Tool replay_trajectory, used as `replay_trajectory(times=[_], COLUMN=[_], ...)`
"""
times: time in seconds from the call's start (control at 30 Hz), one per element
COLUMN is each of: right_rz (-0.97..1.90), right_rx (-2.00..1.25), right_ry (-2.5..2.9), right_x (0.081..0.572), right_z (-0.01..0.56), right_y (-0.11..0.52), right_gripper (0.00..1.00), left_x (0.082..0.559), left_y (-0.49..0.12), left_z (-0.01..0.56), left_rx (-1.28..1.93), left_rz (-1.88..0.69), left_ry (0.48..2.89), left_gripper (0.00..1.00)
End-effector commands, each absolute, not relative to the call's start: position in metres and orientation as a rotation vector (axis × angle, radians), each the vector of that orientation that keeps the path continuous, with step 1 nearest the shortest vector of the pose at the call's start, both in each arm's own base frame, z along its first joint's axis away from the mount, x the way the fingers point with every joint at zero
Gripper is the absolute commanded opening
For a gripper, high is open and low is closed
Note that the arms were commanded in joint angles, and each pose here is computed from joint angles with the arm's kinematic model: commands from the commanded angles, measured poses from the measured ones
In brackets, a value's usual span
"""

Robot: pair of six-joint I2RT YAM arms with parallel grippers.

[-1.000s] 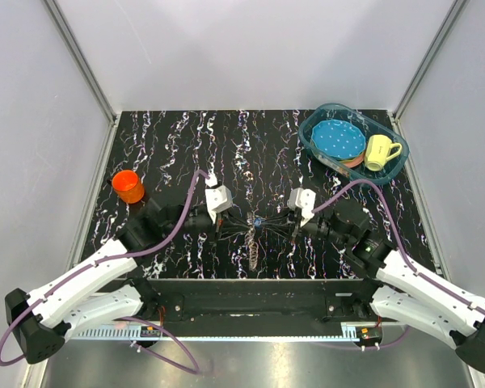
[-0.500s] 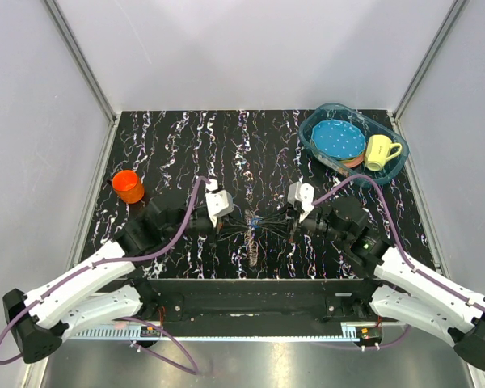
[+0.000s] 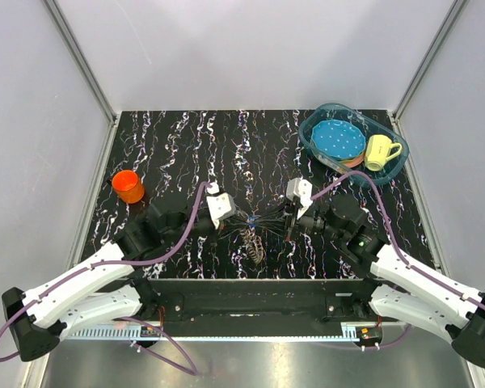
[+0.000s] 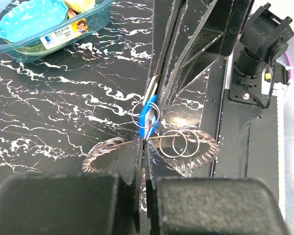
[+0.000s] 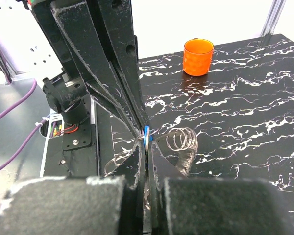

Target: Remove the keys from the keyring

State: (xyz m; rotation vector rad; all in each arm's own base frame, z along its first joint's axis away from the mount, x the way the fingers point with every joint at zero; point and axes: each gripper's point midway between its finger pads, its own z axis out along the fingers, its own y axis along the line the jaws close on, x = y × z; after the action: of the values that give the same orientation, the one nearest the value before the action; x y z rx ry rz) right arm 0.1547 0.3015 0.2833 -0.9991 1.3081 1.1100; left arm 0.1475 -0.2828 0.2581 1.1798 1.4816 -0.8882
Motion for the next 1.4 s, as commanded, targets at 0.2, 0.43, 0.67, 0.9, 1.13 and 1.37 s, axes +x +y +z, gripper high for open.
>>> replay_trajectory(times=[0.2, 0.43, 0.67, 0.9, 1.13, 1.37], right_rz=[1.132, 1.008, 0.988, 0.975, 0.985, 0.986], right_rx=[-0.991, -1.060, -1.107, -1.124, -1.145, -1.117], right_ry=[1.138, 1.238, 1.207, 1.208, 1.222, 1.199], right_x=[0.149, 0.158, 0.150, 0.143, 0.138, 0.131], right_z=[0.322, 0.301, 0.306, 0.304, 0.303, 0.311], right_y=[0.307, 0.300, 0.294, 0.285, 0.282, 0.274], right_gripper=[0.00, 0.00, 0.01, 0.07, 0.00, 0.00], left_x=[0.157, 0.136, 0.112, 0.107, 0.108, 0.114], left_y=[-0.286, -0.297, -0.307, -0.307, -0.311, -0.312], left_z=[0.258, 0.267, 0.275, 0.270, 0.272, 0.285], left_rx=[1.159, 1.118, 1.056, 1.033, 0.980, 0.908], left_rz=[-0.853, -1.047, -1.285, -1.337, -1.385, -1.392], left_ry=[1.481, 1.464, 1.407, 1.429, 1.457, 1.448], left_gripper=[0.00, 0.00, 0.00, 0.00, 0.00, 0.00])
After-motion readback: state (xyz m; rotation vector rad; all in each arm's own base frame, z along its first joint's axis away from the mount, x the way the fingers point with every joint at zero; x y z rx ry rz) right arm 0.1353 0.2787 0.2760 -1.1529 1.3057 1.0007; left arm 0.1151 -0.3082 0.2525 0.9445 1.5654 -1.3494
